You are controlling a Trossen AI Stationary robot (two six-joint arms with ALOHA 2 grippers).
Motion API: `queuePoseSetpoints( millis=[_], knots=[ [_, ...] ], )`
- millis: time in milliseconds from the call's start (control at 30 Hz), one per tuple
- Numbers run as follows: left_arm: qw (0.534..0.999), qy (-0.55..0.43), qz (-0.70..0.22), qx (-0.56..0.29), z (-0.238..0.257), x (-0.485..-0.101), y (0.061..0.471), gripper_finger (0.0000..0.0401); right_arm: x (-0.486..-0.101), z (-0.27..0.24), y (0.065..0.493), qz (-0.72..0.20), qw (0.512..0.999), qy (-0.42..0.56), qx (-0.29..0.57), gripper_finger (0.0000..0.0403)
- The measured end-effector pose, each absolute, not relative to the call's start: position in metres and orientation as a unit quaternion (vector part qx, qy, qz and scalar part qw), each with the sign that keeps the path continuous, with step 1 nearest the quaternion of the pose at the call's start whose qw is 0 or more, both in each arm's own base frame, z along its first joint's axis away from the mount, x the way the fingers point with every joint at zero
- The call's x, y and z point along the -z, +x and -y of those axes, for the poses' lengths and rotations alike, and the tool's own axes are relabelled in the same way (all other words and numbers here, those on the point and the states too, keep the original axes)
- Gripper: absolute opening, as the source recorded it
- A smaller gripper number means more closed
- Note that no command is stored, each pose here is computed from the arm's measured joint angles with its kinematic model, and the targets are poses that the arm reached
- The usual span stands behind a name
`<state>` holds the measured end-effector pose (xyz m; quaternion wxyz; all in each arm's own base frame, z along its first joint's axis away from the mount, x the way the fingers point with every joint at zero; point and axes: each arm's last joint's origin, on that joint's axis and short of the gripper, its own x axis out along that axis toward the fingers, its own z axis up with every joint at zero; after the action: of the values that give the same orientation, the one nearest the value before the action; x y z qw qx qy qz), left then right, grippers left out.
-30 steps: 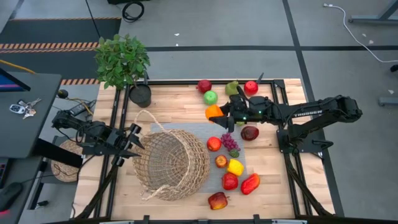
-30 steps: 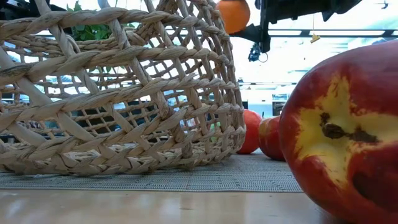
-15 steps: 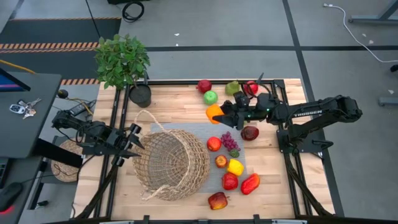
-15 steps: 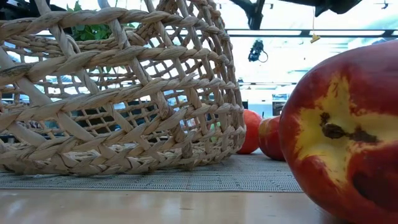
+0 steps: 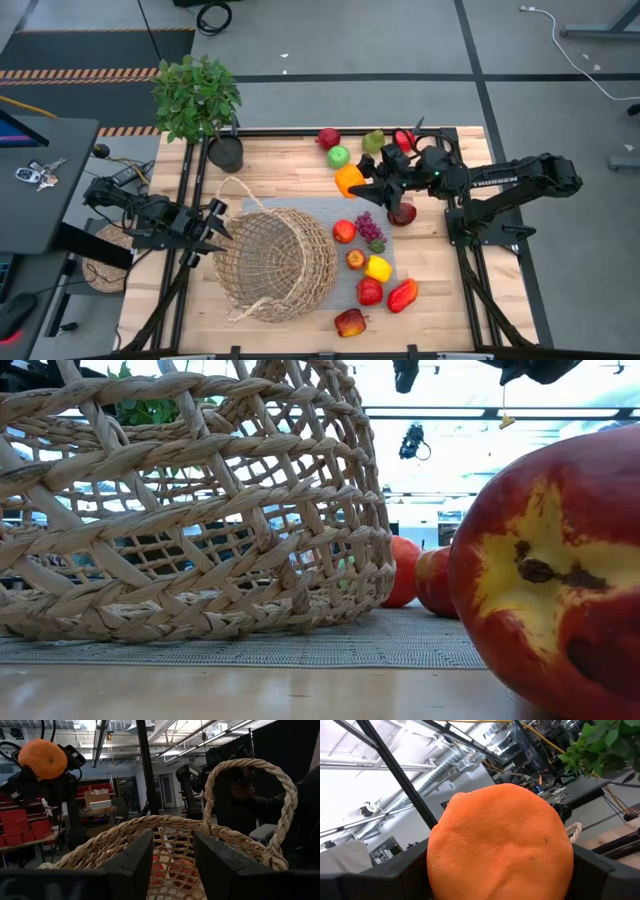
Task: Build produce basket
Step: Put the orange into the brown basket
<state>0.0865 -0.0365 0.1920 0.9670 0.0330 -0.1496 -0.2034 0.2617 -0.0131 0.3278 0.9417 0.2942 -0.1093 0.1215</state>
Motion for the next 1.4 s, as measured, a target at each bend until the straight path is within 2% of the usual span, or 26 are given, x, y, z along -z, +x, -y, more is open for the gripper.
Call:
queuePoseSetpoints(
  millis=[267, 1400],
  knots=[
    [0.967, 0.033, 0.15, 0.203, 0.0365, -0.192, 0.0865, 0.0148, -0.3276, 0.0116, 0.2616, 0.101, 0.941, 0.291, -0.142, 0.0335],
    [0.967, 0.033, 0.149, 0.203, 0.0364, -0.192, 0.0865, 0.0146, -0.3272, 0.0055, 0.2621, 0.109, 0.957, 0.234, -0.133, 0.0337]
  ],
)
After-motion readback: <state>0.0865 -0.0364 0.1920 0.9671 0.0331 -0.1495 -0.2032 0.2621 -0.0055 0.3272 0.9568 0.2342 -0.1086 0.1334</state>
